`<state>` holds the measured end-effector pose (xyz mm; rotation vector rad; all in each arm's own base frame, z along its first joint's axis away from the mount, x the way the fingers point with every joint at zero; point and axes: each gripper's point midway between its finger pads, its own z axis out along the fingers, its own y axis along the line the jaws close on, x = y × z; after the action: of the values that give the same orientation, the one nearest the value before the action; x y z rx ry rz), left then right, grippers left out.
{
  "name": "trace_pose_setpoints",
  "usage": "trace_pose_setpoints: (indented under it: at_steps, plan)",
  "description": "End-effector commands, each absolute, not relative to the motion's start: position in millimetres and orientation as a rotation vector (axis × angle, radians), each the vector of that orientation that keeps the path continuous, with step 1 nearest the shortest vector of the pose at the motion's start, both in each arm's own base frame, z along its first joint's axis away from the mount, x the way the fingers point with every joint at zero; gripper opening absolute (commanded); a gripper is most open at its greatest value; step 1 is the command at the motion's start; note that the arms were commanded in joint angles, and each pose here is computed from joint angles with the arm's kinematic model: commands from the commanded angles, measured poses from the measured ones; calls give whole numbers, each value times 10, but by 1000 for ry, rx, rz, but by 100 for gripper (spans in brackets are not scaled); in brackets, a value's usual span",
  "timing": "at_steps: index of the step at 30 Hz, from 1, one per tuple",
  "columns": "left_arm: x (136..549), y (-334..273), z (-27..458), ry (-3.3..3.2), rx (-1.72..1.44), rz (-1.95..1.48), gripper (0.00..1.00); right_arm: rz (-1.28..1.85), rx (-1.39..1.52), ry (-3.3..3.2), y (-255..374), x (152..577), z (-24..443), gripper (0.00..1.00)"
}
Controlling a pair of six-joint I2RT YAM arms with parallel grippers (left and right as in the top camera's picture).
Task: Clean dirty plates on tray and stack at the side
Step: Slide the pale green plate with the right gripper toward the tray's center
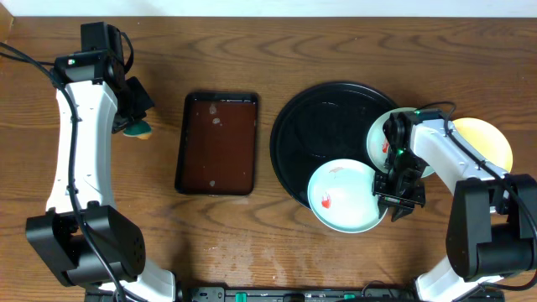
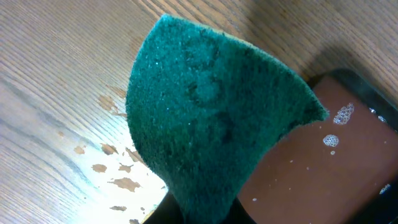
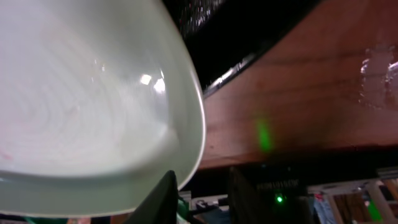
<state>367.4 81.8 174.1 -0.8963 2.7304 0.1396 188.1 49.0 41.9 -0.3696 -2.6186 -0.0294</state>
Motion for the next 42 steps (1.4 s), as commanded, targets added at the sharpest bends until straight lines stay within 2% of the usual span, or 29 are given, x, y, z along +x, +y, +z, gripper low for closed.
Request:
trace_pose_setpoints:
  at_steps: [1, 14, 15, 17, 23, 28, 37, 42]
  plan:
    - [3636, 823, 1708, 2736, -918, 148, 9, -38, -380, -2635, 534, 1904, 402, 23]
    - [3637, 824, 1708, 2736, -917, 149, 9, -48, -416, -2649, 546, 1902, 282, 18]
    - [3637, 824, 1708, 2736, -917, 149, 9, -48, -416, -2649, 547, 1901, 283, 17]
    - [3637, 824, 1708, 2736, -917, 149, 9, -48, -416, -2649, 547, 1901, 283, 1]
    - [3638, 824, 1709, 2735, -918, 149, 9, -103, -424, -2663, 615, 1981, 314, 1]
    - [3637, 824, 1708, 2736, -917, 149, 9, -214, -433, -2752, 740, 2321, 438, 1]
    - [3638, 824, 1709, 2735, -918, 149, 9, -398, -285, -3143, 871, 3332, 581, 1]
    - [3640, 820, 1708, 2735, -918, 144, 9, -375, -214, -3316, 849, 3701, 607, 1]
